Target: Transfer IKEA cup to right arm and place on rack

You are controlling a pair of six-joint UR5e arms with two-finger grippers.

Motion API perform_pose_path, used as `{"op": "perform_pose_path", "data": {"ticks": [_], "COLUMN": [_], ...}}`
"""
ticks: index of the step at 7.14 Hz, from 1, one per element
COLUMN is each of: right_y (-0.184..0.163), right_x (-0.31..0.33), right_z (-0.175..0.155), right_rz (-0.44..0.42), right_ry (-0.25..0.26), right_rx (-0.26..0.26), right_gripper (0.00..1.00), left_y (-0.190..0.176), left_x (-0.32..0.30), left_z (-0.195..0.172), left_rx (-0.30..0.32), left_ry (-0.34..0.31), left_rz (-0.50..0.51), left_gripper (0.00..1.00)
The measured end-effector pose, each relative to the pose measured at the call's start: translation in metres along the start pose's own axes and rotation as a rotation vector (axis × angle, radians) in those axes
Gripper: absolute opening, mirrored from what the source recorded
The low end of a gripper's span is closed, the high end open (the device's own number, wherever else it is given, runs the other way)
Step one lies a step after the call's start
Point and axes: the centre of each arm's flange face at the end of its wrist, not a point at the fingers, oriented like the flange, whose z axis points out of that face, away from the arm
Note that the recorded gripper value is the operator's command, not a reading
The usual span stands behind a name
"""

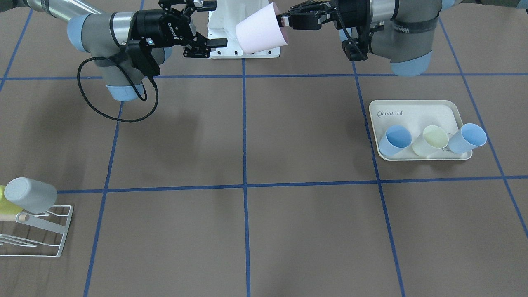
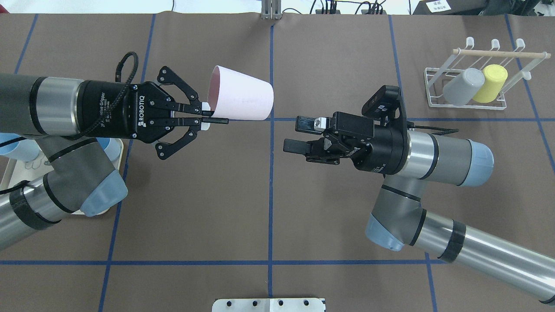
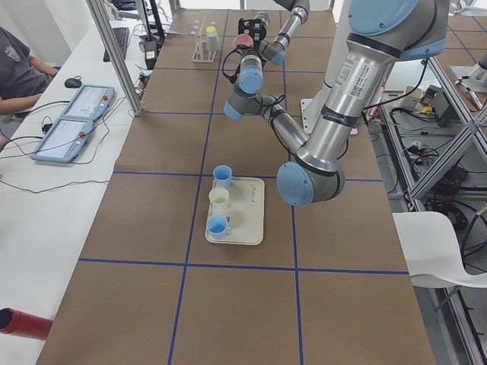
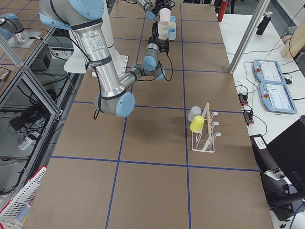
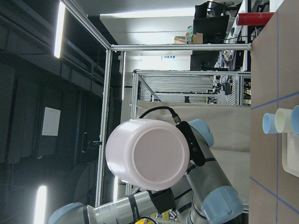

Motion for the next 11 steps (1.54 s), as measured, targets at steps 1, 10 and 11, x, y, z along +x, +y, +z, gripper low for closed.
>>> {"op": "perform_pose_path", "data": {"ticks": [1, 10, 11], "right_y": [-0.001, -0.007, -0.008], "right_x": [-0.002, -0.010, -0.008], "right_z": [0.011, 0.042, 0.045], "right_rz": [0.003, 0.014, 0.014], "right_ry": [-0.025, -0.099, -0.099], "right_rx": [0.017, 0.100, 0.103], "right_gripper": [0.97, 0.96, 0.96], "left_y": [0.003, 0.007, 0.007], "left_x": [0.000, -0.006, -0.007], "left_z": [-0.001, 0.002, 0.003], "left_rx": [-0.014, -0.032, -0.033], "left_ry": [0.015, 0.013, 0.010], "left_rz": [-0.032, -0.067, -0.068], "left_gripper": [0.00, 0.00, 0.00]}}
